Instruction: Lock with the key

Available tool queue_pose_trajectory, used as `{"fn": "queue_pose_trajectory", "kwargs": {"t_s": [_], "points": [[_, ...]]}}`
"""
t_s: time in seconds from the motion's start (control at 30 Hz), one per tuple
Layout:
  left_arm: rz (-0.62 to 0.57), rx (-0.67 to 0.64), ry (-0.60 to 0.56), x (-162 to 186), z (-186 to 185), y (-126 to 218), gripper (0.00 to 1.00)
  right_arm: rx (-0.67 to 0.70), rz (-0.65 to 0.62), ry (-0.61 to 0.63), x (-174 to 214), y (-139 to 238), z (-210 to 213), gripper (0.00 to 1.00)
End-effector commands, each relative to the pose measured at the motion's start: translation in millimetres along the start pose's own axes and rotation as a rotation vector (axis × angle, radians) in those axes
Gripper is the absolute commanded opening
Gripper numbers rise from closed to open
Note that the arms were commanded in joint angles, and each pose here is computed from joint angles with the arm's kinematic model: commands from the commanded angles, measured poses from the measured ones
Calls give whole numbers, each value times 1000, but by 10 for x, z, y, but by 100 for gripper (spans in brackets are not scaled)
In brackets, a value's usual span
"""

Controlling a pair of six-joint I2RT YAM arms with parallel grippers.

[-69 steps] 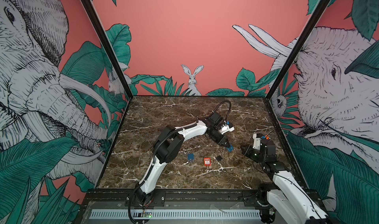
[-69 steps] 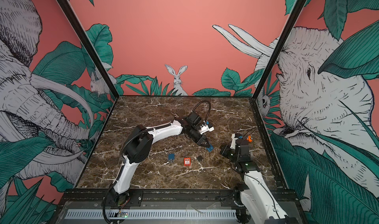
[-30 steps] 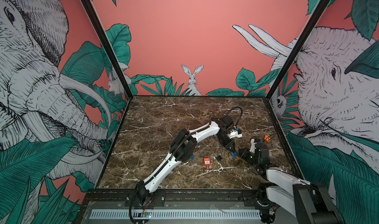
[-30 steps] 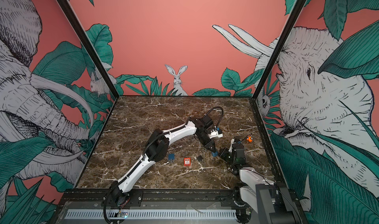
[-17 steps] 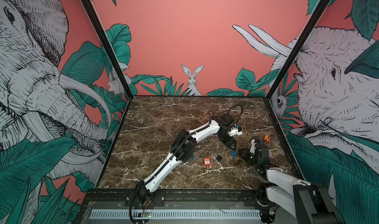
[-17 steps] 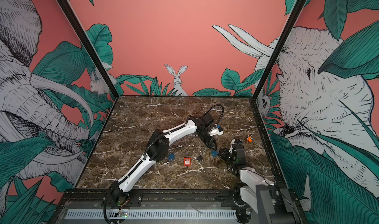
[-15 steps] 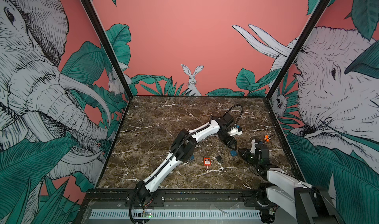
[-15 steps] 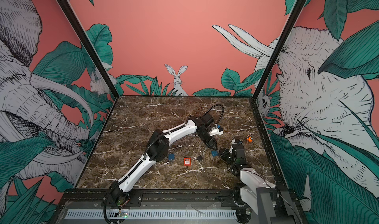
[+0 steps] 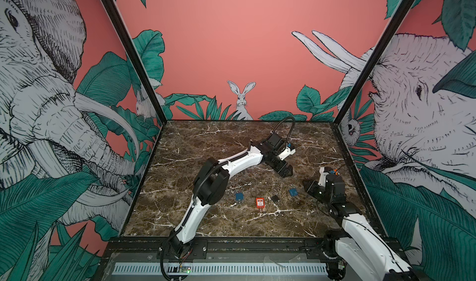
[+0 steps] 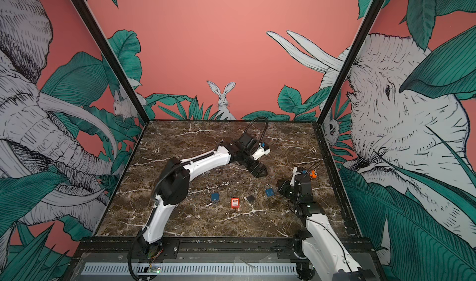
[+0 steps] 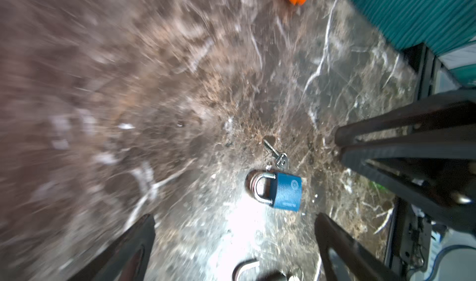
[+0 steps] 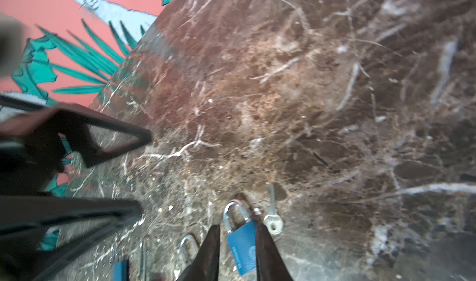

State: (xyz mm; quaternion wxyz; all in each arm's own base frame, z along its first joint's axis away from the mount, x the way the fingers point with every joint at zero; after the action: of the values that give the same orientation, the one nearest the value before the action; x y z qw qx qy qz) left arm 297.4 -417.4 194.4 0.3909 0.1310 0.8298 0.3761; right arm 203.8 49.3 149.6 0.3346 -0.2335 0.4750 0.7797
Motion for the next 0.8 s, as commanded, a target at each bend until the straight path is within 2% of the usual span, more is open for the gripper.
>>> {"fn": "queue_pose_trajectory", "kwargs": {"t_s": [0.0, 0.07, 0.13, 0.33, 0.43, 0.5, 0.57, 0.67, 0.77], "points": [[-274, -59, -31, -217, -152, 505, 97, 6, 51, 110, -25, 74, 140, 24], [-371, -92, 29, -118, -132, 682, 97, 0, 83, 176, -35, 82, 266, 25], [-419, -108, 106, -11, -108, 832, 97, -4, 128, 243, -7, 64, 398, 27], [-433, -112, 248, 364, -48, 1084, 98, 4, 248, 450, 131, -51, 821, 32], [-457, -52, 306, 559, 45, 1177, 98, 15, 270, 536, 186, -106, 989, 32], [-501, -25, 348, 689, 131, 1256, 98, 9, 283, 556, 218, -150, 1052, 32], [-525, -53, 361, 811, 195, 1330, 98, -17, 294, 555, 233, -191, 1103, 32], [-511, -100, 355, 907, 225, 1373, 98, -36, 308, 555, 257, -231, 1157, 34], [-498, -87, 347, 952, 216, 1374, 98, -49, 324, 583, 291, -240, 1214, 39]]}}
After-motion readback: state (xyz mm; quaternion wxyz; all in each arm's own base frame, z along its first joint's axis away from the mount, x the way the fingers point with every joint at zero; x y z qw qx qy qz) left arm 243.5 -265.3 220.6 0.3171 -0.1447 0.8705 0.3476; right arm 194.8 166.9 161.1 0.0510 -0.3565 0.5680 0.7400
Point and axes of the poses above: each gripper's point midway between its finger pads, its own y axis back along the fingers, its own z axis along the line the jaws close on, x = y × z, the point moved 8 cm from there along y, back along the fingers, and after that the axes turned 12 degrees about y, right-handed, at the moved point
